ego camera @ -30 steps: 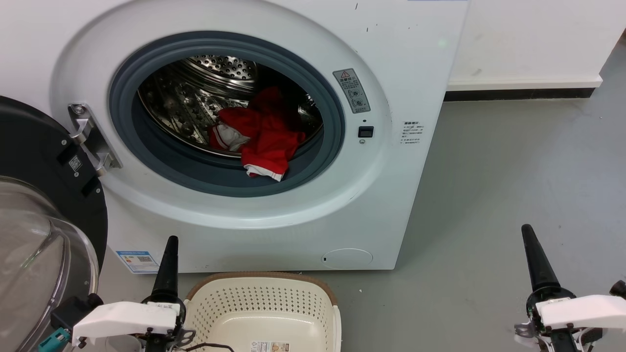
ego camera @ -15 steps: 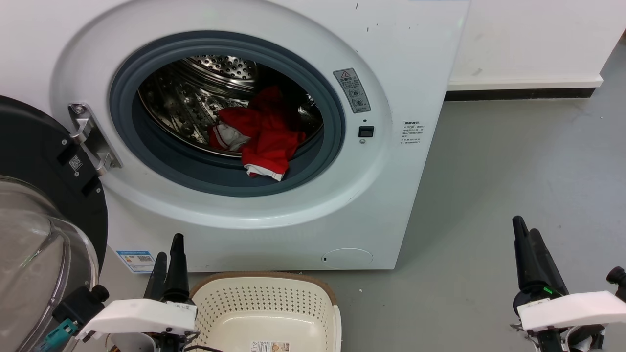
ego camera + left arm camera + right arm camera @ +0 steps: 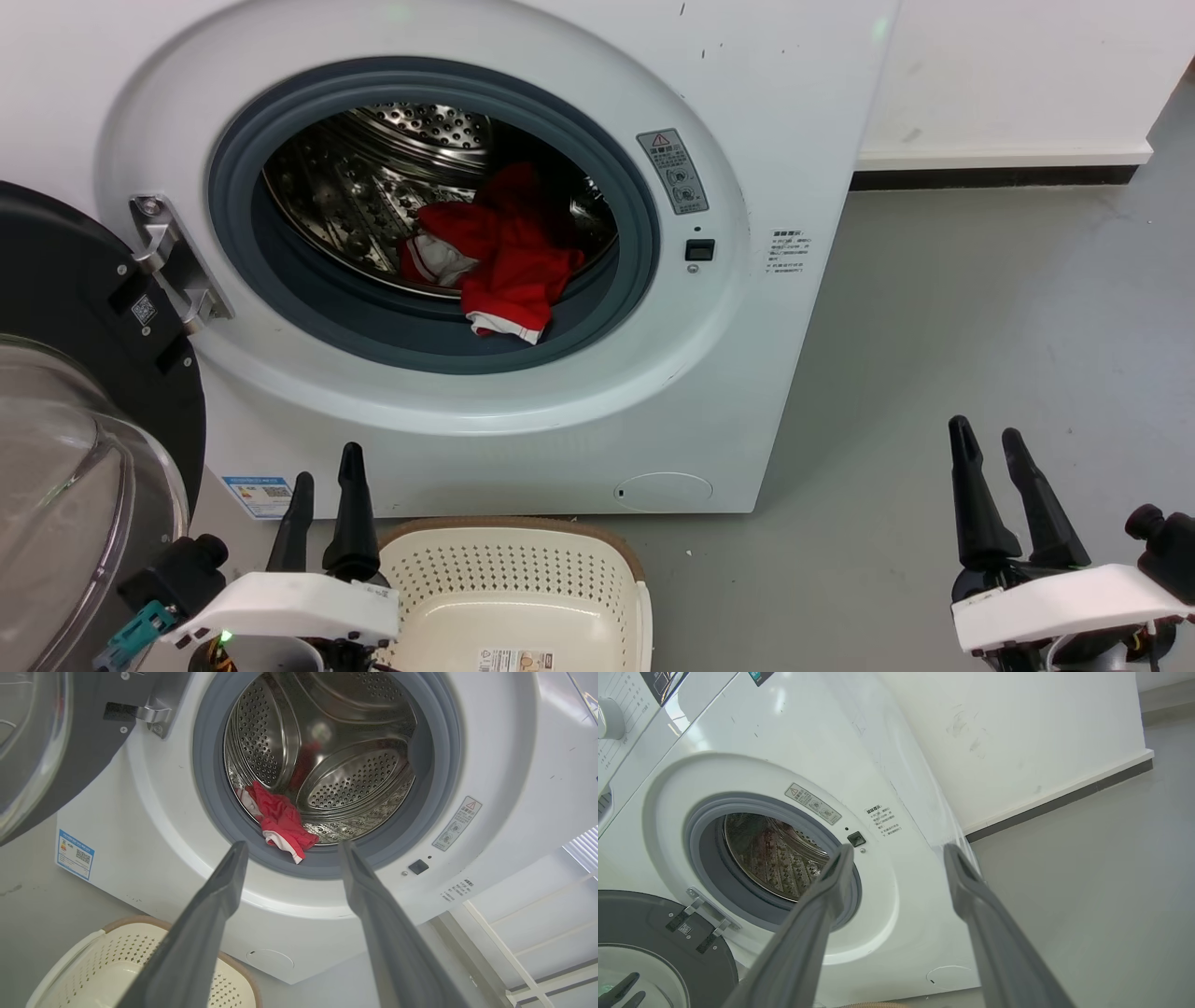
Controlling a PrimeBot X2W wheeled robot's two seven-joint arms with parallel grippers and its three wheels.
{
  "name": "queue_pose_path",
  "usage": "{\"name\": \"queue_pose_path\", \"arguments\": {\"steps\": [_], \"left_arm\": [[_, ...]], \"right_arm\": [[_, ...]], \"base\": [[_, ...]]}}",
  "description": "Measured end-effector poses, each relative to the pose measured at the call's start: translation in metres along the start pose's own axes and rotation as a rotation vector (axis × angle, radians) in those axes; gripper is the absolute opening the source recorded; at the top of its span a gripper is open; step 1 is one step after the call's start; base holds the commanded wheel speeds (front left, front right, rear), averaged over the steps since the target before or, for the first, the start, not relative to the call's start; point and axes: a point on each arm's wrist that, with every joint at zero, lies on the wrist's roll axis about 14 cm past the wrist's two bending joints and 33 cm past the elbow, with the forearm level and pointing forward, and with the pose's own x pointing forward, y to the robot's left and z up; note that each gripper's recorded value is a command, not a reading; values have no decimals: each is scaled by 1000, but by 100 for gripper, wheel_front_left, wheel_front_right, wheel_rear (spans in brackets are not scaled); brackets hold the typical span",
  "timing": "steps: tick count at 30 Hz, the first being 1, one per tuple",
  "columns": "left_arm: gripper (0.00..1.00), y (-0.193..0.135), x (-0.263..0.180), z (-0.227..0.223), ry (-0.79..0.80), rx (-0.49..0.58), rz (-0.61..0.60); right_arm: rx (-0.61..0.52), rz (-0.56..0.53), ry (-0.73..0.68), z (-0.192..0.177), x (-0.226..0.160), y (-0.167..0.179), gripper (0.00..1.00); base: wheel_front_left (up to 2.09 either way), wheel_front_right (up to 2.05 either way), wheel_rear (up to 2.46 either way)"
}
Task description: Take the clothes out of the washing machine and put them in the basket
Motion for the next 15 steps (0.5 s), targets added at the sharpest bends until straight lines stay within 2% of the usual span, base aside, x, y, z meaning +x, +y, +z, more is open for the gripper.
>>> {"name": "queue_pose_path", "arguments": {"steps": [15], "left_arm": [[100, -3, -5, 1, -31, 187, -12]], "right_arm": [[-194, 40, -25, 4, -3, 9, 100]], "base": [[0, 0, 0]]}}
